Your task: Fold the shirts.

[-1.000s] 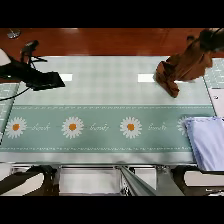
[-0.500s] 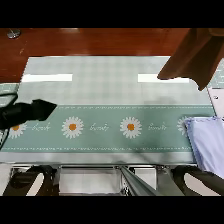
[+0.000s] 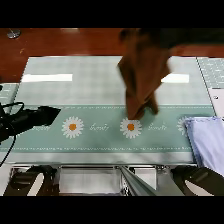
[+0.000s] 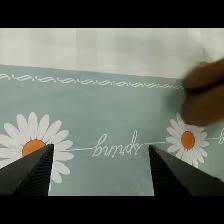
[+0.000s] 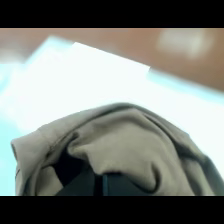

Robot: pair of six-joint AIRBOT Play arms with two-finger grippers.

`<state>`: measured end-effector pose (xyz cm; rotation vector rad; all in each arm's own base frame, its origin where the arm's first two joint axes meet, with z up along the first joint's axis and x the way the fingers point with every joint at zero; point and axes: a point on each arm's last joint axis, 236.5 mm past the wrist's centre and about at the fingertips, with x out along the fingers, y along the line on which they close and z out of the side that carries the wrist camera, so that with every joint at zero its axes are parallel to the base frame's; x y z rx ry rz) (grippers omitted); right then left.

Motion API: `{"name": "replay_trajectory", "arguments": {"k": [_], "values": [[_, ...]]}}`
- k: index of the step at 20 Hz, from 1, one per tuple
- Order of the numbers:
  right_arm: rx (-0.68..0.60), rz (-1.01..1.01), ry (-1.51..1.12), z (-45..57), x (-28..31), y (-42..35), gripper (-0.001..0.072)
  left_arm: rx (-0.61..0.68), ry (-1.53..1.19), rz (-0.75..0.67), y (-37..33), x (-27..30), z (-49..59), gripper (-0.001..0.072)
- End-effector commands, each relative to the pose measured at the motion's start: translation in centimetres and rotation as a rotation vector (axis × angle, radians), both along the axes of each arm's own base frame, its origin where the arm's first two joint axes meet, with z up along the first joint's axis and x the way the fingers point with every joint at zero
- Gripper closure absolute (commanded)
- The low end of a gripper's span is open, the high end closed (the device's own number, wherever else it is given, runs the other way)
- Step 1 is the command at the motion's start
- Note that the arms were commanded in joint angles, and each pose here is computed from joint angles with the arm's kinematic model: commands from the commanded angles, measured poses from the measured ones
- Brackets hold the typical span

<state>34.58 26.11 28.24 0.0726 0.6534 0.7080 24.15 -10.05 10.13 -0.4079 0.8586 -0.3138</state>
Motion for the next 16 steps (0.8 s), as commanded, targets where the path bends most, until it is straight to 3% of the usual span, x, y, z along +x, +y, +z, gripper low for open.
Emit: {"name": "replay_trajectory", "arguments": {"k": [1, 5, 6, 8, 12, 14, 16], "values": [[-0.070, 0.075, 0.249, -13.9, -2.2, 8.2, 0.0688, 0.002, 0.020, -0.018, -0.2, 0.7, -0.9, 0.0007], [0.038, 0.095, 0.528, -23.9, -3.2, 16.6, 0.0687, 0.009, 0.043, 0.006, 0.2, 2.1, -2.1, 0.0007], [0.067, 0.094, 0.595, -25.3, -3.3, 17.7, 0.0646, 0.009, 0.059, 0.007, 0.2, 2.4, -2.6, 0.0007], [0.063, 0.150, 0.650, -25.2, -2.8, 17.9, 0.0078, 0.015, 0.104, -0.001, 0.2, 2.7, -3.9, 0.0006], [-0.009, 0.068, 0.536, -17.0, 4.5, 6.2, 0.0085, 0.070, 0.257, -0.069, 0.4, 1.1, -7.3, 0.0006], [-0.083, -0.129, 0.460, -13.4, 7.4, -5.4, 0.0085, 0.122, 0.371, -0.061, 2.1, -0.3, -9.4, 0.0006], [-0.178, -0.374, 0.474, -13.0, 6.9, -17.5, 0.0085, 0.077, 0.487, -0.043, 2.4, -1.9, -11.1, 0.0006]]}}
